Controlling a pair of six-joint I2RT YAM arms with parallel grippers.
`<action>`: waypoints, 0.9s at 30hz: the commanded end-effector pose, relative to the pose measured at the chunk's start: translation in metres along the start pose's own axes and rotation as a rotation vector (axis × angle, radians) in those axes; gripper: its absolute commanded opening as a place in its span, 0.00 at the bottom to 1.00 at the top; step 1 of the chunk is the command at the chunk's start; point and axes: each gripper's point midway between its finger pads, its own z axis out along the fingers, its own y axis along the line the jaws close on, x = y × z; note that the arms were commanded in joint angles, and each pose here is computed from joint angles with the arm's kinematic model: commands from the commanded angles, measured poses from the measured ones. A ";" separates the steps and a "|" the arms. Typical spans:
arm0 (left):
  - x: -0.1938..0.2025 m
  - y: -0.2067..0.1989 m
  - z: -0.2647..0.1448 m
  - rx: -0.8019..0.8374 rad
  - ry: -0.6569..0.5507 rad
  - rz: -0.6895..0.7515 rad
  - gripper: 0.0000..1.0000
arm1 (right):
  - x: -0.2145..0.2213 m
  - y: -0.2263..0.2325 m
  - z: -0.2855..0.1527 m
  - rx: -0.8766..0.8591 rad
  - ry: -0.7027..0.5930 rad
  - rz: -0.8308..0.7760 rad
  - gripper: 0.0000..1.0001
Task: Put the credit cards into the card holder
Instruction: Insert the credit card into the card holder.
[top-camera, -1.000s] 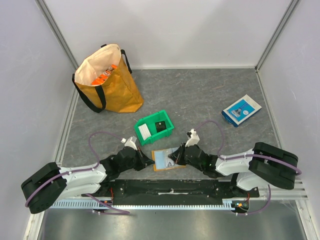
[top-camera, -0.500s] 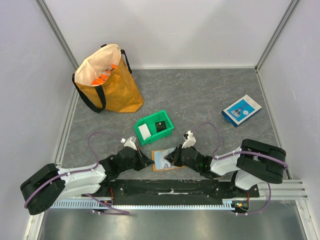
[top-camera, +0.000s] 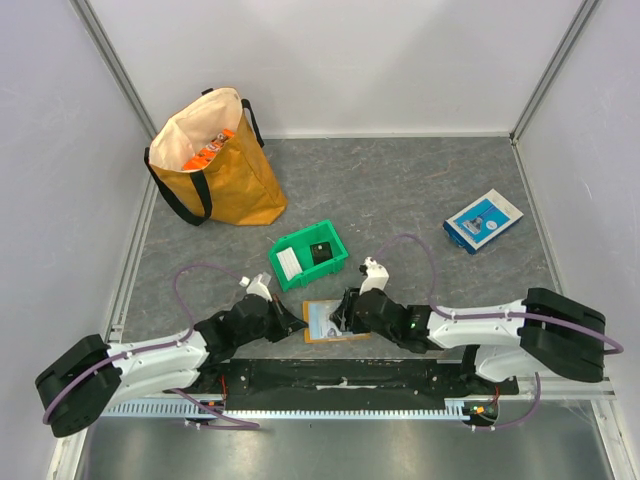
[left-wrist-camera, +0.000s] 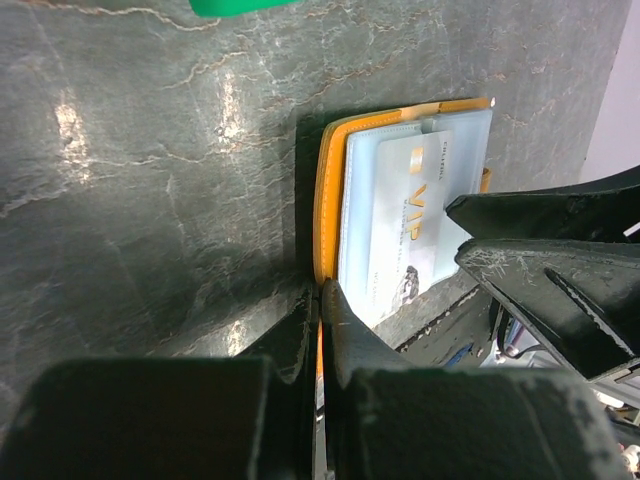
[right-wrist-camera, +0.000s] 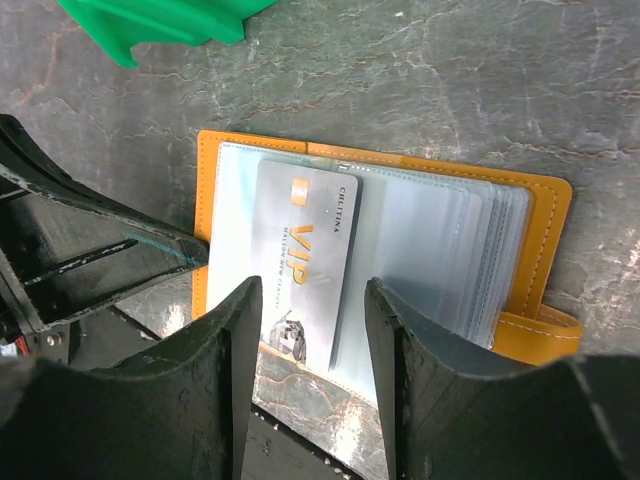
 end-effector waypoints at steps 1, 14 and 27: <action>0.005 0.031 -0.002 -0.067 -0.008 0.044 0.02 | 0.009 -0.010 0.006 0.071 0.056 -0.075 0.52; 0.005 0.028 -0.002 -0.056 -0.004 0.053 0.02 | 0.016 0.040 0.021 -0.046 0.105 -0.141 0.38; 0.003 0.019 -0.007 -0.034 -0.001 0.091 0.02 | -0.008 0.049 0.004 -0.076 0.031 -0.194 0.51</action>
